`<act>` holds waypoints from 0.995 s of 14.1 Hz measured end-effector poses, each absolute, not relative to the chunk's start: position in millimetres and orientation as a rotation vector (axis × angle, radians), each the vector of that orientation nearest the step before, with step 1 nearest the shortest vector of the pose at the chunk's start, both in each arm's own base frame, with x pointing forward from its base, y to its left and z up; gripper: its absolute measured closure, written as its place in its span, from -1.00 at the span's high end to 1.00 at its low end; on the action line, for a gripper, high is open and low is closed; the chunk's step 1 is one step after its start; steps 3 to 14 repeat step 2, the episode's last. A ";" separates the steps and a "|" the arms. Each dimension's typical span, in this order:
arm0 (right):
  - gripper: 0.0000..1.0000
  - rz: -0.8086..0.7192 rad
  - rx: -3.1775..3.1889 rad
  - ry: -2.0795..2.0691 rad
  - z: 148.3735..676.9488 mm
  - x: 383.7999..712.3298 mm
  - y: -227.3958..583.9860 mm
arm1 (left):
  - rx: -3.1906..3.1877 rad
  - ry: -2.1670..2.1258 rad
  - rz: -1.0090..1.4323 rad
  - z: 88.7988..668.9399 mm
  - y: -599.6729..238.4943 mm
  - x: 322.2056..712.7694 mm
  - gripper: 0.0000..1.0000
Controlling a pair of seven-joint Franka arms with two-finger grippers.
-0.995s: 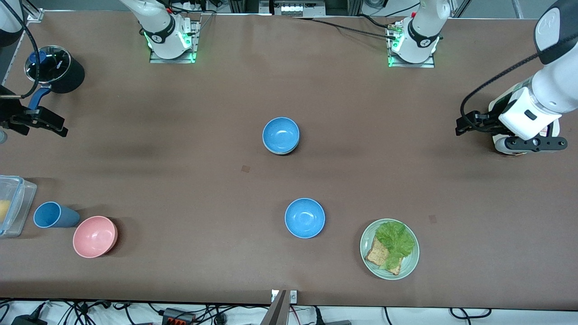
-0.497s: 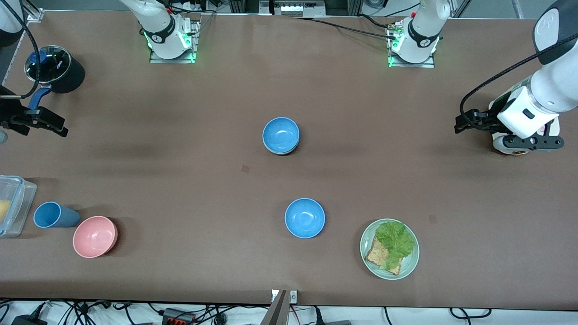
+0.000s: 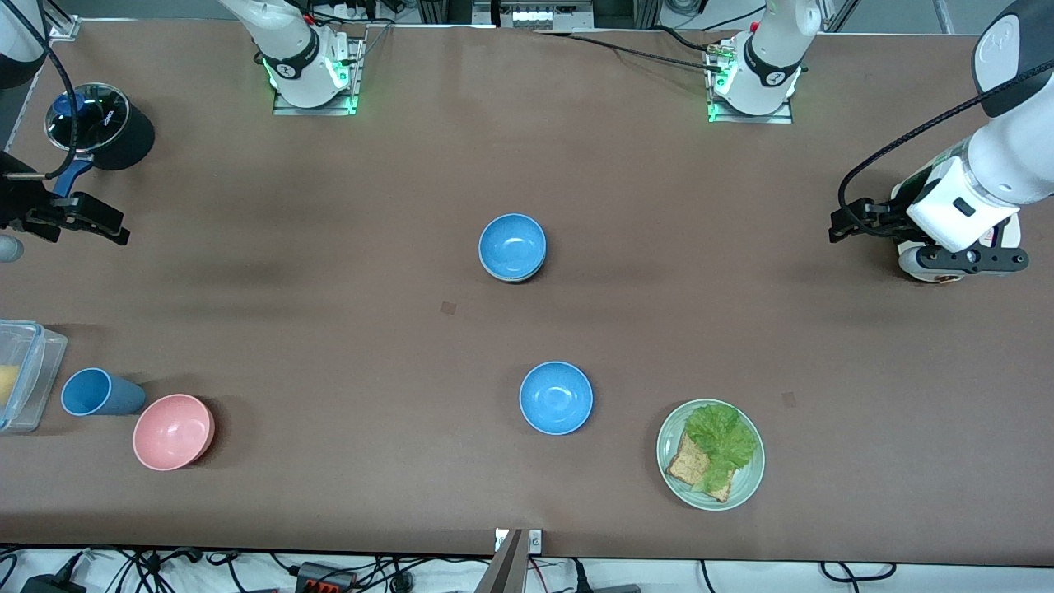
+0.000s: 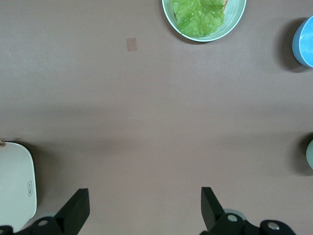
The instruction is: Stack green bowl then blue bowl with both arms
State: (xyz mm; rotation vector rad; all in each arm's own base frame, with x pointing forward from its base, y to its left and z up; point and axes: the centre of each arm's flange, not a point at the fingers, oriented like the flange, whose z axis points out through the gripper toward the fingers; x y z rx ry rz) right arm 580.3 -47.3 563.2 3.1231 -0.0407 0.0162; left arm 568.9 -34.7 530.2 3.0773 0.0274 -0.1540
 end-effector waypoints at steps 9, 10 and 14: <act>1.00 0.016 3.123 -0.041 563.2 580.2 -47.3 | 3.077 0.032 -0.156 529.7 -33.2 568.9 1.00; 1.00 0.016 3.123 -0.041 563.2 580.2 -47.3 | 3.077 0.032 -0.156 529.7 -33.2 568.9 1.00; 1.00 0.016 3.123 -0.041 563.2 580.2 -47.3 | 3.077 0.032 -0.156 529.7 -33.2 568.9 1.00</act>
